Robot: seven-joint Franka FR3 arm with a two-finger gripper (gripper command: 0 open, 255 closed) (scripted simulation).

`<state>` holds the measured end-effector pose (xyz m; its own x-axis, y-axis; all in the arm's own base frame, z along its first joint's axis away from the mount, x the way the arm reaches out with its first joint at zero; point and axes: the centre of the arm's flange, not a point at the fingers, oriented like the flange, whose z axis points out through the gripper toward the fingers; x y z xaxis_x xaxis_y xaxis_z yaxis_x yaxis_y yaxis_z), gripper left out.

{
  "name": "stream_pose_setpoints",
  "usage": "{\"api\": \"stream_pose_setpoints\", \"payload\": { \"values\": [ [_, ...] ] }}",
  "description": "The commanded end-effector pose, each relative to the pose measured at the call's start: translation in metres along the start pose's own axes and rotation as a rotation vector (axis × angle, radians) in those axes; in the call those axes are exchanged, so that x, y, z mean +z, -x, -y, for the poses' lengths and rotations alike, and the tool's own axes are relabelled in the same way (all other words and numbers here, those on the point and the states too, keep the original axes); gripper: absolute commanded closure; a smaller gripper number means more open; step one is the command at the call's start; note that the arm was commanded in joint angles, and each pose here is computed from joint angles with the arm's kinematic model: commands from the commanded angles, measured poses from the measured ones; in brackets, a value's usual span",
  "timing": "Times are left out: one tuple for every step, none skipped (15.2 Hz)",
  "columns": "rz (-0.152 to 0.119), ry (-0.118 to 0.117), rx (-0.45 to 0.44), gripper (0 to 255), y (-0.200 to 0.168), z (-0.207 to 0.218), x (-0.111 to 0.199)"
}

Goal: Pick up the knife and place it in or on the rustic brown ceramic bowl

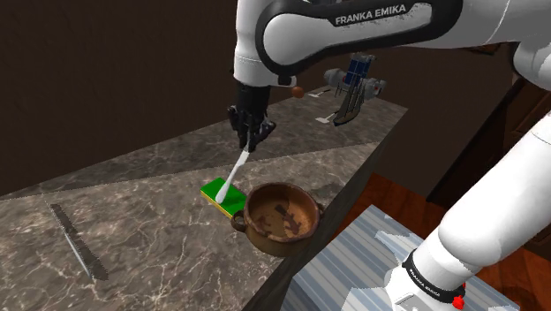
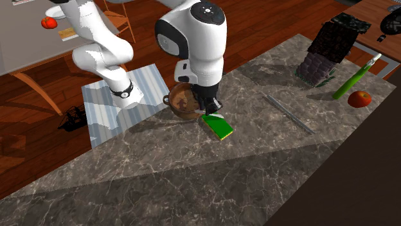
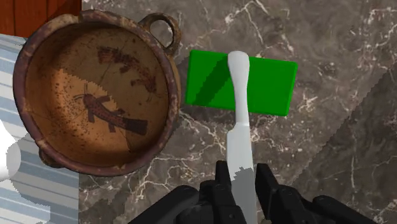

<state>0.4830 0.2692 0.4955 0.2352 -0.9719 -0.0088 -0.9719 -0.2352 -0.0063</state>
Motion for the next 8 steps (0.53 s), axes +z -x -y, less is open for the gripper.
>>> {"api": "stream_pose_setpoints", "payload": {
  "values": [
    [0.001,0.000,0.002,255,-0.002,-0.027,0.000],
    [0.001,0.000,0.002,255,-0.003,-0.041,0.000],
    [0.001,0.000,0.002,255,-0.004,-0.054,-0.001],
    [0.001,0.000,0.002,255,-0.005,-0.067,-0.002],
    [0.001,0.000,0.002,255,-0.006,-0.080,-0.003],
    [0.001,0.000,0.002,255,-0.007,-0.093,-0.003],
    [0.001,0.000,0.002,255,-0.008,-0.106,-0.004],
    [0.001,0.000,0.002,255,-0.008,-0.120,-0.005]
  ]
}}
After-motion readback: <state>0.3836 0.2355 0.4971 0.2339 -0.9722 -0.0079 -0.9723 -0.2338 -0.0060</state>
